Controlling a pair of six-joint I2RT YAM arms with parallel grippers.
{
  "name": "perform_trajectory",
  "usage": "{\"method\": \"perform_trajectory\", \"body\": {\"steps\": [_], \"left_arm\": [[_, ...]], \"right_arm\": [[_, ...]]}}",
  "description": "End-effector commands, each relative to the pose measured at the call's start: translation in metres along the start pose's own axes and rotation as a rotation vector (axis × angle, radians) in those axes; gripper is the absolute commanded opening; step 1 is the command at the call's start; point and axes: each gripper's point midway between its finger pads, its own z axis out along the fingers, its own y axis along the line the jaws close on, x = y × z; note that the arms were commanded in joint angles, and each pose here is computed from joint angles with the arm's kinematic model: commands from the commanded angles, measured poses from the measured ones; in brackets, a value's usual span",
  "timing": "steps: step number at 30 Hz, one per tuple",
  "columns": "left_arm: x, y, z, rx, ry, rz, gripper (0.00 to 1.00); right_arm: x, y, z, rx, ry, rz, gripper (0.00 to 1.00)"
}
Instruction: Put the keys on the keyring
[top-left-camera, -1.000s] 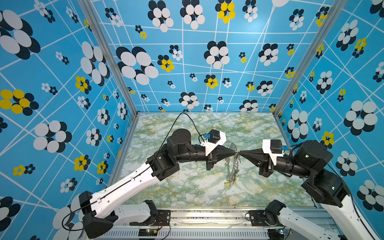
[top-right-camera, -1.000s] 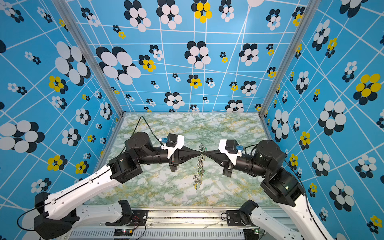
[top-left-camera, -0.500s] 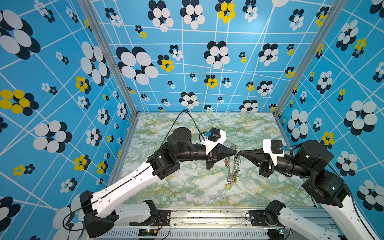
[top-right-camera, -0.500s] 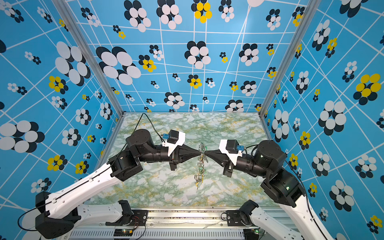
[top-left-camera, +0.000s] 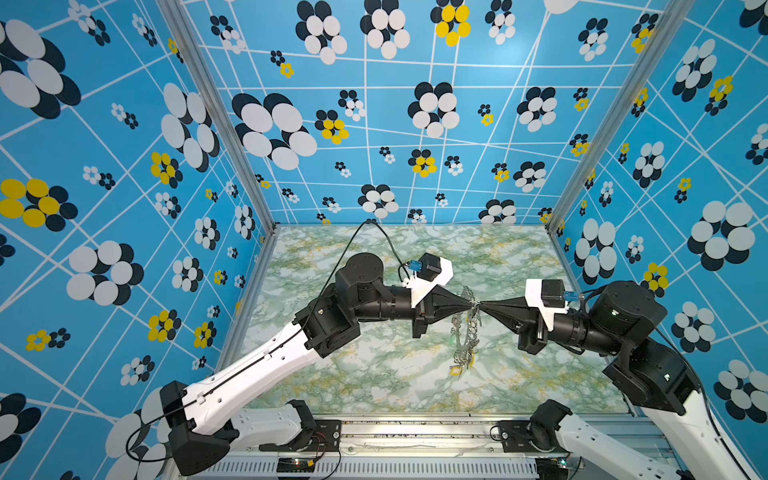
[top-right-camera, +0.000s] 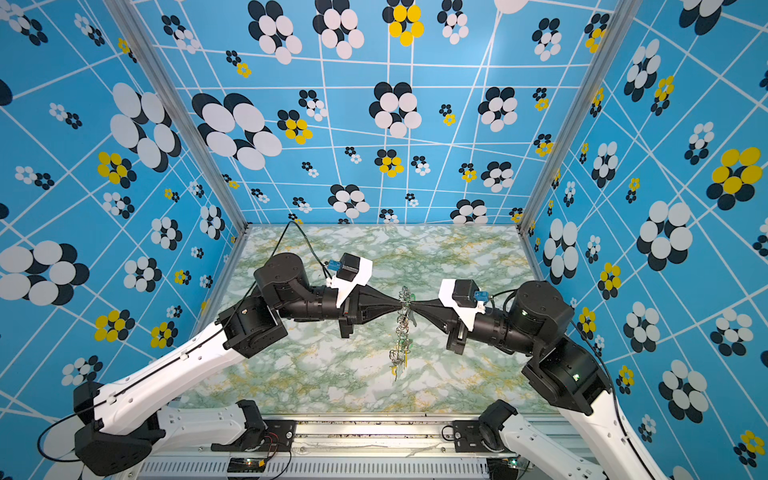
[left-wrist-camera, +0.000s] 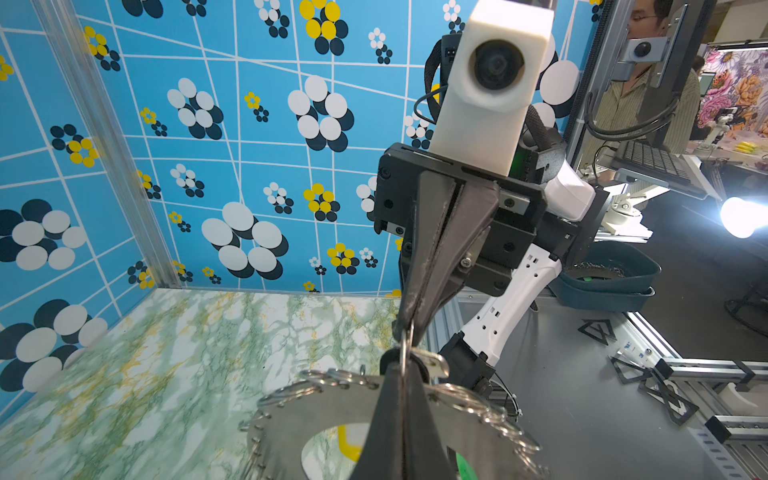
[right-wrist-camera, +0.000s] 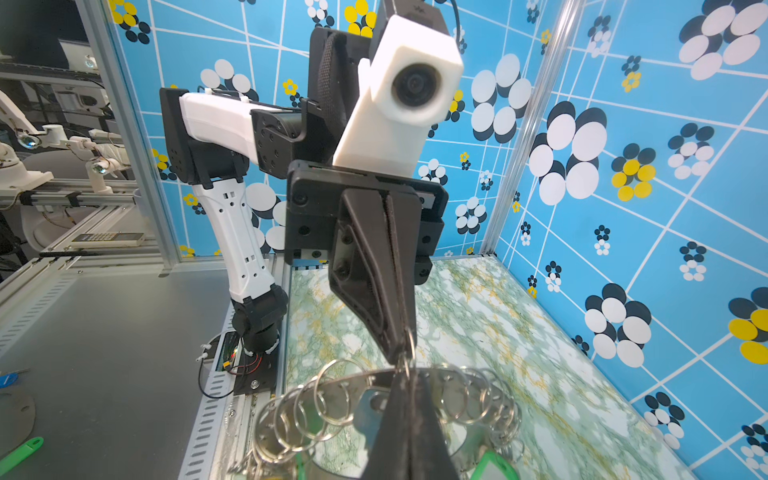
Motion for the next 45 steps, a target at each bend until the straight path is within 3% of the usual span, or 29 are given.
{"method": "perform_trajectory", "body": {"steps": [1, 25, 45], "left_arm": [[-0.016, -0.002, 0.0, 0.021, -0.036, -0.001, 0.0], [-0.024, 0.008, -0.001, 0.032, -0.071, -0.072, 0.0], [-0.044, 0.004, -0.009, 0.054, -0.166, -0.046, 0.0]], "right_arm": [[-0.007, 0.007, 0.0, -0.036, -0.022, -0.03, 0.0], [-0.004, 0.015, -0.002, -0.058, -0.017, -0.06, 0.0], [0.021, 0.016, 0.011, -0.085, 0.075, -0.034, 0.0]]}}
